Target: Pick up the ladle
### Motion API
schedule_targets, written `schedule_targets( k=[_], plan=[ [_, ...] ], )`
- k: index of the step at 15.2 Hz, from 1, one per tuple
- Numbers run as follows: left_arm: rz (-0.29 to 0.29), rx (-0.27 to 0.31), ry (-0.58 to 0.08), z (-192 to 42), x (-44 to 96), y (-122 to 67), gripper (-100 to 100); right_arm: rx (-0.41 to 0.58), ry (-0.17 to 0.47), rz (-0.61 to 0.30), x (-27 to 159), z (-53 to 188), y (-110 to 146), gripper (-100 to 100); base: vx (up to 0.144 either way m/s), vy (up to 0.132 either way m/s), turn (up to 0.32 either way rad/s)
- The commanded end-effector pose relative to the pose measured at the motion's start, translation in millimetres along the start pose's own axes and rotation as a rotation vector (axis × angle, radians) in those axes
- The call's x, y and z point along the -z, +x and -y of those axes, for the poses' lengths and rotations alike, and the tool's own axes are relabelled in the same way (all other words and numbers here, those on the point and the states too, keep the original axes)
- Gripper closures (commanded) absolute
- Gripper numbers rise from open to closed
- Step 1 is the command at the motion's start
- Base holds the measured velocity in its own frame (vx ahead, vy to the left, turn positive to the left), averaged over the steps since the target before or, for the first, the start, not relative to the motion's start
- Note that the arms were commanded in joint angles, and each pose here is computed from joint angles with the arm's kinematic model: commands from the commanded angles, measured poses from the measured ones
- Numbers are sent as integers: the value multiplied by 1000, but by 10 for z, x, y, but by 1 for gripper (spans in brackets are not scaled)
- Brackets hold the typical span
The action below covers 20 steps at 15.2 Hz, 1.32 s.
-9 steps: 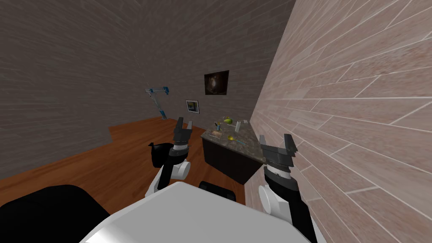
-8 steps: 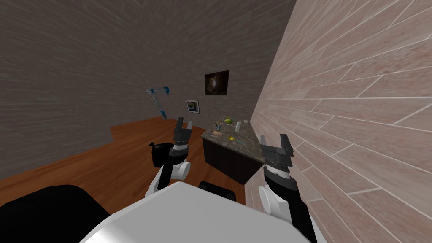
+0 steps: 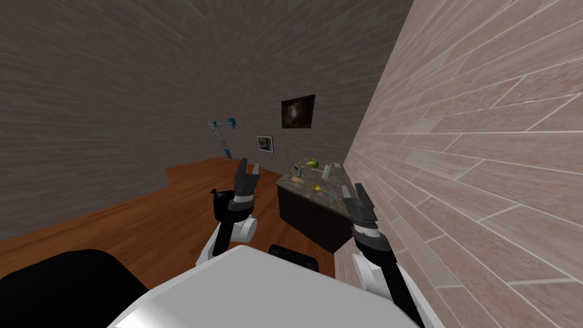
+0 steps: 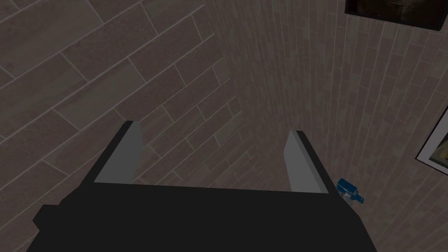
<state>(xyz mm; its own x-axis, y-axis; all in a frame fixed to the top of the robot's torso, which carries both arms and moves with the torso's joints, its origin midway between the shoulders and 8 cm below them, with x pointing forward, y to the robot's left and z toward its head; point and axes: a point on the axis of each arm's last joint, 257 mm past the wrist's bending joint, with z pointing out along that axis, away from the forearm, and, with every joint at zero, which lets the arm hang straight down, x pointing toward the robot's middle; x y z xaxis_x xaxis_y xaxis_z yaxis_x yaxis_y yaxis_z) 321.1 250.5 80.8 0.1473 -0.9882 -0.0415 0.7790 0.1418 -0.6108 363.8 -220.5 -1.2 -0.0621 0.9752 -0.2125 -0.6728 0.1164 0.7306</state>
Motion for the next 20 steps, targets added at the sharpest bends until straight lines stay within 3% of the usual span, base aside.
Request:
schedule_targets(
  k=[1,10,18,20],
  plan=[
    [0,0,0,0,0,0,0,56,26,-70,45,149,106,-100,-11,38,102],
    [0,0,0,0,0,0,0,287,120,-346,356,802,395,-100,-5,39,132],
    [0,0,0,0,0,0,0,496,196,-603,774,1393,420,-100,2,42,142],
    [0,0,0,0,0,0,0,515,205,-627,820,1436,393,-100,10,32,87]
  ],
)
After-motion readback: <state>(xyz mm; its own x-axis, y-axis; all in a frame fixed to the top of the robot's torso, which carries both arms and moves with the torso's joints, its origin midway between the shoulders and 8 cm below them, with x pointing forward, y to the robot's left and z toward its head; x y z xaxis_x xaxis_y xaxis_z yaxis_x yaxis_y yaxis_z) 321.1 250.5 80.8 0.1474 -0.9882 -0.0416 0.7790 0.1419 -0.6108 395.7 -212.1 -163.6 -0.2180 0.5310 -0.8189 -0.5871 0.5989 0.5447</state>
